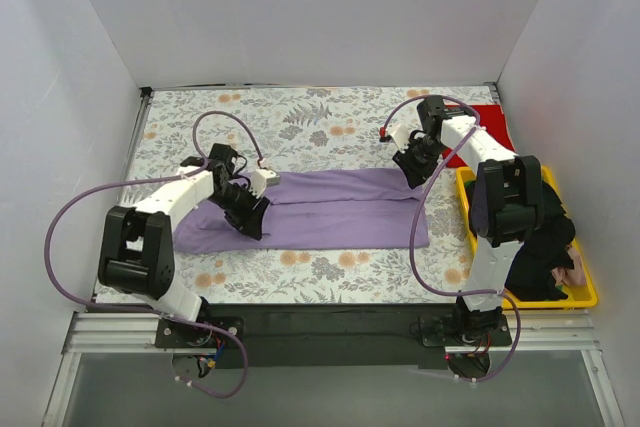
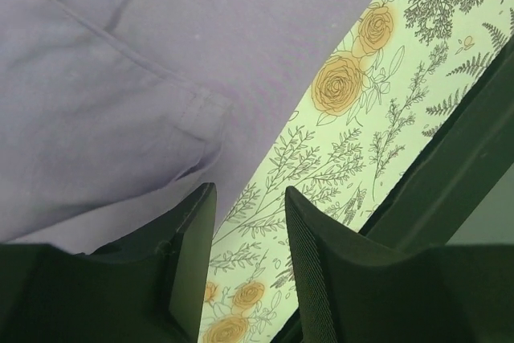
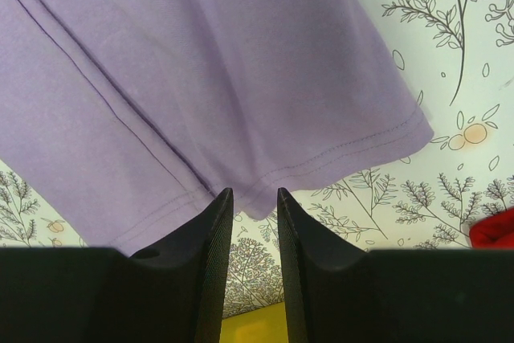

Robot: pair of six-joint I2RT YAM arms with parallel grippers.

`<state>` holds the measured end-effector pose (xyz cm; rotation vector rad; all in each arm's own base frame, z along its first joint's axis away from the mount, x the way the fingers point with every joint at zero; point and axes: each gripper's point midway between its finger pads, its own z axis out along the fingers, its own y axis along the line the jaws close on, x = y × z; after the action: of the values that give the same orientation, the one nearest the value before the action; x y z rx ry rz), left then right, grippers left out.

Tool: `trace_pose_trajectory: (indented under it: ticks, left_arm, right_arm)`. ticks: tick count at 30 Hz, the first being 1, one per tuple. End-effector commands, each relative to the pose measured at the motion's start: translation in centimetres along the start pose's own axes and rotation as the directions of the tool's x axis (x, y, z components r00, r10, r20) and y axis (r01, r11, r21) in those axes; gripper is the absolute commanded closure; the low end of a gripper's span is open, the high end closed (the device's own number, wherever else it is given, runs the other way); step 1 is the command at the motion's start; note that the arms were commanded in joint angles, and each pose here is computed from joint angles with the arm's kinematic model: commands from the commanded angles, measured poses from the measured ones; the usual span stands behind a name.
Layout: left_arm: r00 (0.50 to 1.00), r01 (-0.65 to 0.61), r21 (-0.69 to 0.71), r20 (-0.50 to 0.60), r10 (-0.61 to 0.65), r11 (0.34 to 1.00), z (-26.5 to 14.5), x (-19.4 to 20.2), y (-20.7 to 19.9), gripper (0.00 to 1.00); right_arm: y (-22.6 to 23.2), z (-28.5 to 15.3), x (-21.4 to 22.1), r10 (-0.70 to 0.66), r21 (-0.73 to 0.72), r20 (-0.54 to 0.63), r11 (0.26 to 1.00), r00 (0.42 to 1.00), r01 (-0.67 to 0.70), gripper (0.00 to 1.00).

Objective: Fold and stack the t-shirts
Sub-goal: Fold the tshirt

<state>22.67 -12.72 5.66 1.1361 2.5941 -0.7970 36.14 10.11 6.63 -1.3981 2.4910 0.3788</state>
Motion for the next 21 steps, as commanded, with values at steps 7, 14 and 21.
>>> trace_pose_trajectory:
  ticks: [7,14,21]
  left_arm:
    - [0.980,0.129,-0.147,0.168,-0.103,0.981,-5.4,-2.7,5.2,0.59]
    - [0.963,0.264,-0.193,0.114,-0.245,0.945,-6.2,0.2,10.6,0.58]
    - [0.967,0.245,-0.234,-0.005,-0.254,0.941,-4.7,4.9,9.7,0.64]
  right_arm:
    - [0.0,-0.3,-0.8,-0.015,-0.006,0.009,1.000,1.000,0.015,0.66]
    - [0.2,-0.4,-0.5,-0.015,-0.006,0.005,1.000,1.000,0.015,0.66]
    - [0.2,0.3,-0.1,0.001,-0.017,-0.012,1.000,1.000,-0.001,0.67]
